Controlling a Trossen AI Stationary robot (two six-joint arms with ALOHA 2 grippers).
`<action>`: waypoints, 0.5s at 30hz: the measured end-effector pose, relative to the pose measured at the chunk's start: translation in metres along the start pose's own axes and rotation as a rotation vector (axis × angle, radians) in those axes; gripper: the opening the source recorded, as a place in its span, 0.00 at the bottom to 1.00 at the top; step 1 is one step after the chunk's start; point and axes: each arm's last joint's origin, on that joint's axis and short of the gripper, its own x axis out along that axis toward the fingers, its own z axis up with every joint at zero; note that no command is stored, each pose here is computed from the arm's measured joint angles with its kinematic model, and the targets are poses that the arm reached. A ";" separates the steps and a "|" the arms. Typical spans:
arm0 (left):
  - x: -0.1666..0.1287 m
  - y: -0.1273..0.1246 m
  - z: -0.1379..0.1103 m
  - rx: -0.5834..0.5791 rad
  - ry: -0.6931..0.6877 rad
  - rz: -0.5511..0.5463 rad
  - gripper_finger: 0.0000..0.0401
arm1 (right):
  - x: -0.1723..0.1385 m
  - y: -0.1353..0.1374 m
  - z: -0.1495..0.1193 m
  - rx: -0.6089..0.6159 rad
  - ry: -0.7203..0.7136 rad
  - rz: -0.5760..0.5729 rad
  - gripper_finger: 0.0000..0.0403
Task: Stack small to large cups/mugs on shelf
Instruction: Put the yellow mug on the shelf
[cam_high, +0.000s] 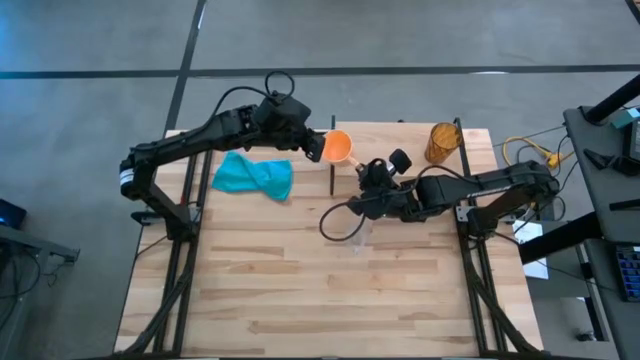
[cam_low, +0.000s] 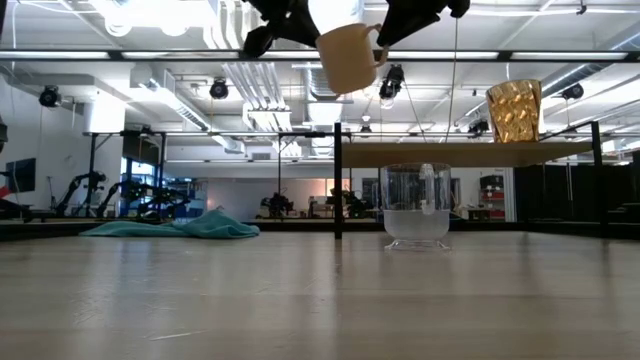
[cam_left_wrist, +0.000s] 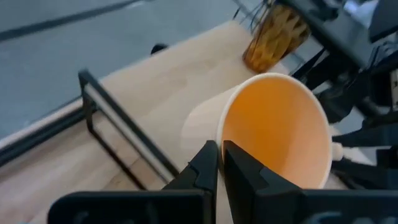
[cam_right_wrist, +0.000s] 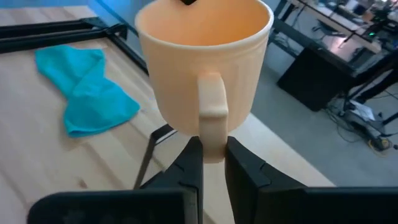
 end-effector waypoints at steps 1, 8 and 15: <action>0.000 0.000 0.002 0.010 -0.019 -0.007 0.00 | -0.001 -0.001 0.000 0.003 -0.002 -0.002 0.08; 0.010 0.005 0.007 0.015 -0.039 -0.036 0.00 | 0.007 -0.009 0.002 0.016 0.012 -0.029 0.08; 0.050 0.007 0.007 0.031 0.030 -0.061 0.00 | 0.007 -0.028 -0.004 0.077 0.087 -0.074 0.08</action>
